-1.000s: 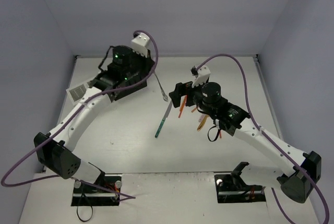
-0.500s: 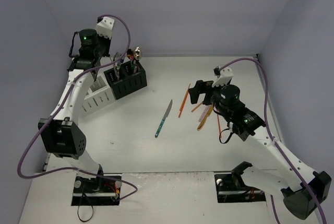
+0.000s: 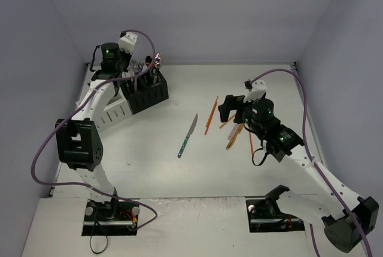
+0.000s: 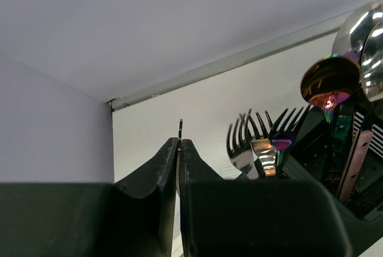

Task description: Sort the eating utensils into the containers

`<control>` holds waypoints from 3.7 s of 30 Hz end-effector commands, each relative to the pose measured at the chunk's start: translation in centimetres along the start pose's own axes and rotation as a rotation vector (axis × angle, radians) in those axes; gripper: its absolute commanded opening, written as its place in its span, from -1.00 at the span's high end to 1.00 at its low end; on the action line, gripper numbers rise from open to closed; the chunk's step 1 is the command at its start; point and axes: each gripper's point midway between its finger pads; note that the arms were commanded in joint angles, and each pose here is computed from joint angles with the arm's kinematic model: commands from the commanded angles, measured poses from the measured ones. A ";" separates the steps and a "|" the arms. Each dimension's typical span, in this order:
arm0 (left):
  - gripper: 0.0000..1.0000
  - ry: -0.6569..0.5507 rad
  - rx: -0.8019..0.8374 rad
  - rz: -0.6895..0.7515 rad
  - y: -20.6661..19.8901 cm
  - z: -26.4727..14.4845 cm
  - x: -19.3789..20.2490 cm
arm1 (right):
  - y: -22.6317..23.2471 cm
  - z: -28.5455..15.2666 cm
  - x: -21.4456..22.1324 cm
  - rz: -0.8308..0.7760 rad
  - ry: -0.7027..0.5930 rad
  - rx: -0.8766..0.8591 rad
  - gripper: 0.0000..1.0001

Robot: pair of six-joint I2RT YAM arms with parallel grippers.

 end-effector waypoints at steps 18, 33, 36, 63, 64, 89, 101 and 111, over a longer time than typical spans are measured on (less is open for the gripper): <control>-0.32 -0.016 0.197 -0.301 -6.7 -12.1 -6.9 | -1.7 -1.1 -1.0 0.017 -0.042 0.068 -1.00; -0.39 0.451 0.587 -0.332 -29.8 -16.8 0.5 | -4.2 -2.6 0.9 0.037 0.011 0.168 -1.00; -0.39 0.496 0.606 -0.309 -32.0 -16.4 1.5 | -4.4 -2.9 1.0 0.039 0.011 0.173 -1.00; 0.86 0.803 0.680 -0.178 -39.5 -15.4 9.8 | -5.2 -5.4 1.0 0.058 -0.008 0.189 -1.00; 0.90 0.802 0.681 -0.178 -39.4 -15.4 9.7 | -5.2 -5.4 1.0 0.057 -0.008 0.189 -1.00; 1.00 -0.107 -0.143 -0.572 -0.6 -16.4 -5.6 | -4.5 -5.2 0.4 0.060 -0.004 0.163 -1.00; 1.00 -0.212 -0.347 -0.645 7.2 -9.8 -1.3 | -5.2 -5.1 0.1 0.056 -0.019 0.203 -1.00; 1.00 -0.123 -0.382 -0.611 6.2 -6.5 4.3 | -5.9 -5.5 0.0 0.062 -0.044 0.234 -1.00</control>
Point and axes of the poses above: each gripper's point midway between its finger pads, its own z axis out along the fingers, its own y axis along the line the jaws close on, x = y × z, and after that the axes turned 9 degrees about z, right-handed
